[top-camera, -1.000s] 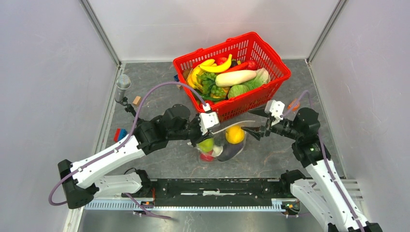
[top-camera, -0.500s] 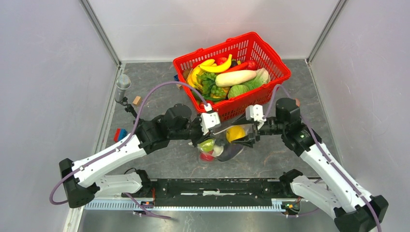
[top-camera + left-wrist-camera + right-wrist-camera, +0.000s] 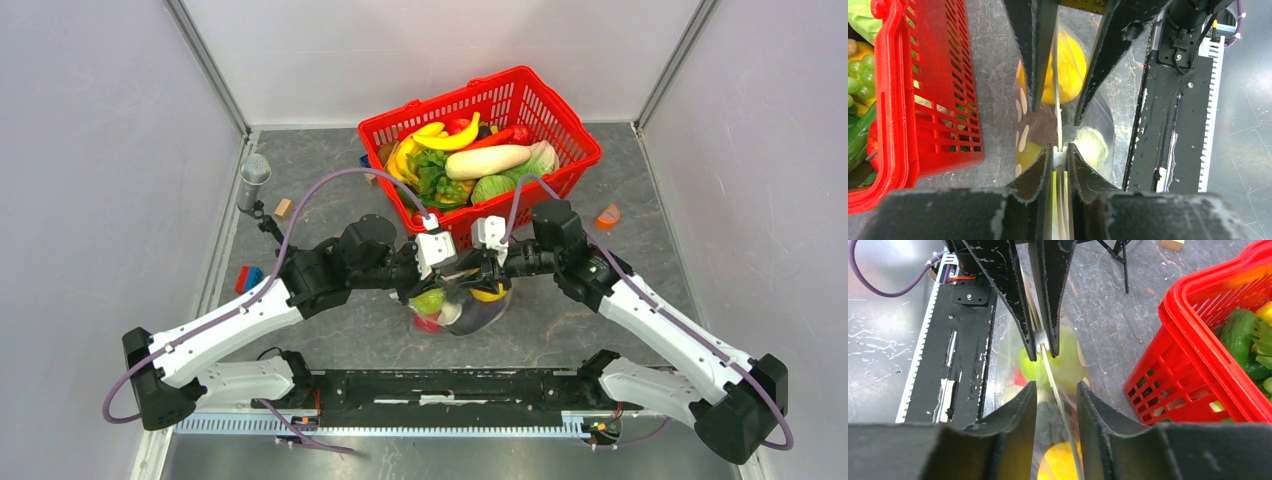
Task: Place the food in the zip-top bag and seal the zipper
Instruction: Zip the zipper food storage bag at the center of the board.
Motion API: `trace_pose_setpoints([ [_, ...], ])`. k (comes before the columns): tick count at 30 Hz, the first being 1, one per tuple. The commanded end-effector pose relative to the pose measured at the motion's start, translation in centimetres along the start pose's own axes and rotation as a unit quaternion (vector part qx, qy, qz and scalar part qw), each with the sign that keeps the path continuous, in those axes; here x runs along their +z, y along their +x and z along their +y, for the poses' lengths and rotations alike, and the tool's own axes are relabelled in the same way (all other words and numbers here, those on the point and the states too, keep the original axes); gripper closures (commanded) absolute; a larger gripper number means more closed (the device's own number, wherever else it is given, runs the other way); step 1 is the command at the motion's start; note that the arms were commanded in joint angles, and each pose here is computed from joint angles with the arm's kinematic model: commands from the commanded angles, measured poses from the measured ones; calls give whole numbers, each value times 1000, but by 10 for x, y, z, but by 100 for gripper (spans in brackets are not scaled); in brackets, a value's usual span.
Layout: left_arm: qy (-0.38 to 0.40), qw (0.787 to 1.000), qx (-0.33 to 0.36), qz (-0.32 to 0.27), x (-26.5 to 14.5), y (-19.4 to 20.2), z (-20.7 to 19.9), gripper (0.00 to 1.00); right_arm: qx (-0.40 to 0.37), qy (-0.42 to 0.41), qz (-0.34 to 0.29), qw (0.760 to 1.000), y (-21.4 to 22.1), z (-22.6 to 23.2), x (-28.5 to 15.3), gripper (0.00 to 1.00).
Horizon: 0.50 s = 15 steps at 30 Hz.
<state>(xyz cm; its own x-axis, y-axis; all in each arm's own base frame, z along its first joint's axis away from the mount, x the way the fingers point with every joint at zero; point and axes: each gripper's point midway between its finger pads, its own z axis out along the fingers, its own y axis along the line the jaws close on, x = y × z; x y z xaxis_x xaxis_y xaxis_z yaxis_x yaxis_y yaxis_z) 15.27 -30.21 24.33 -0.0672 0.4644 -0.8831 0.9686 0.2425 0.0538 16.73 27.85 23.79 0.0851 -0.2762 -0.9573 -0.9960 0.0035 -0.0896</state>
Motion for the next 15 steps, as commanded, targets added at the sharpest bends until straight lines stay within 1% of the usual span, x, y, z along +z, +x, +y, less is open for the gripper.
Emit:
trace_pose_setpoints([
  [1,1,999,-5,-38,-3,-24,1,98,-21,13,-17,1000,-19,-6,3,67],
  [3,0,999,-6,-36,-3,-23,1,98,-22,23,-20,999,-18,-6,2,83],
  [4,-1,999,-5,-35,-3,-22,2,98,-23,33,-21,999,-17,-8,0,87],
  [11,-27,999,-9,-29,-7,-13,8,98,-25,147,-39,988,-10,-27,-19,99],
  [15,-45,999,-12,-26,-12,-6,12,98,-14,187,-33,982,4,-32,-26,100],
])
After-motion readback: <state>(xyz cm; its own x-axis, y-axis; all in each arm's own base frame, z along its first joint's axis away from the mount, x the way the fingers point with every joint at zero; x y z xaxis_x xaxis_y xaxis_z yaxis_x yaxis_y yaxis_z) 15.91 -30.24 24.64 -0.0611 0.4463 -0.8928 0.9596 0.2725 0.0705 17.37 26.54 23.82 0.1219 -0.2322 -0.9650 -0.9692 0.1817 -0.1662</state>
